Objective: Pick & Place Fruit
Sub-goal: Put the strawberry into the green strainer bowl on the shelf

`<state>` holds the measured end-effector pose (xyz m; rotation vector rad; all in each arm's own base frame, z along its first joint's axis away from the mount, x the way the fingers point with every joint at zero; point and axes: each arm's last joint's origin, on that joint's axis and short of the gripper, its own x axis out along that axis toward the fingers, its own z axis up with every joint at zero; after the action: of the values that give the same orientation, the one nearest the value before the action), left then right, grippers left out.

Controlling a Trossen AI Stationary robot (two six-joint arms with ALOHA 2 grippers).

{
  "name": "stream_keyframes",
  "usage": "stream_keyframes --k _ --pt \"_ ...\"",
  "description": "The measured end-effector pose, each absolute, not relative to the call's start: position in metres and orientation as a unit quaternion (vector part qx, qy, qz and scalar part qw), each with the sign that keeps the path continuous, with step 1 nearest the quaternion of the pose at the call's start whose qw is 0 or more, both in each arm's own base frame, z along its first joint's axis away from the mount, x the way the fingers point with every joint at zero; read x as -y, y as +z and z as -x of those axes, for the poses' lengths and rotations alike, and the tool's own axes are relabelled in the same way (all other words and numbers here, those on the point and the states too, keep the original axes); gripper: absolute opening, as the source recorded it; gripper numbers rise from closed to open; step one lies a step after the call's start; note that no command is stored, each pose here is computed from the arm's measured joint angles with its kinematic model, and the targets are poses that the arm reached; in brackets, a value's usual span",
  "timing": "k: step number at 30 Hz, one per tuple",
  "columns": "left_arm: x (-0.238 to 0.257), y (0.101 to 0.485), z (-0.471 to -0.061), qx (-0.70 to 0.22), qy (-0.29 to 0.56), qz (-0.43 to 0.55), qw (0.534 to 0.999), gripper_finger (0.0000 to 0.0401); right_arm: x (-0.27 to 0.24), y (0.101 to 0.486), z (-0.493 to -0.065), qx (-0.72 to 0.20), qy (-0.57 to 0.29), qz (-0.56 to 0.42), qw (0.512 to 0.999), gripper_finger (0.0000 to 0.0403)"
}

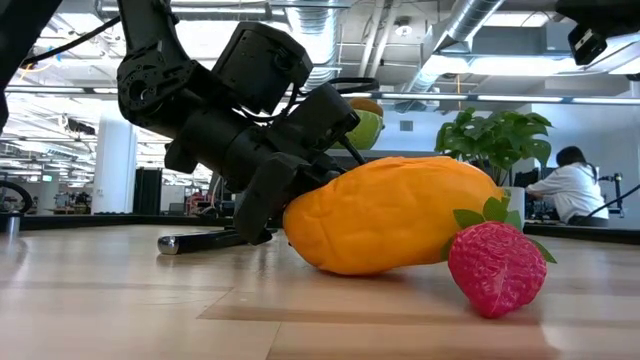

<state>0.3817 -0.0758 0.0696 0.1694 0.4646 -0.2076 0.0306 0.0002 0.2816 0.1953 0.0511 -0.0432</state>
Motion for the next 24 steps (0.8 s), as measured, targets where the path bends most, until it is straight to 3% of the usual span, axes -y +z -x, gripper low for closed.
stream_keyframes --k 14,24 --pt "0.075 0.075 -0.381 -0.229 -0.098 -0.071 0.966 0.0145 0.000 0.282 -0.031 -0.025 -0.022 -0.098 0.995 0.0006" --pt "0.075 0.126 -0.382 -0.161 -0.096 -0.065 0.980 0.0145 0.000 0.282 -0.031 -0.026 -0.022 -0.098 0.995 0.0006"
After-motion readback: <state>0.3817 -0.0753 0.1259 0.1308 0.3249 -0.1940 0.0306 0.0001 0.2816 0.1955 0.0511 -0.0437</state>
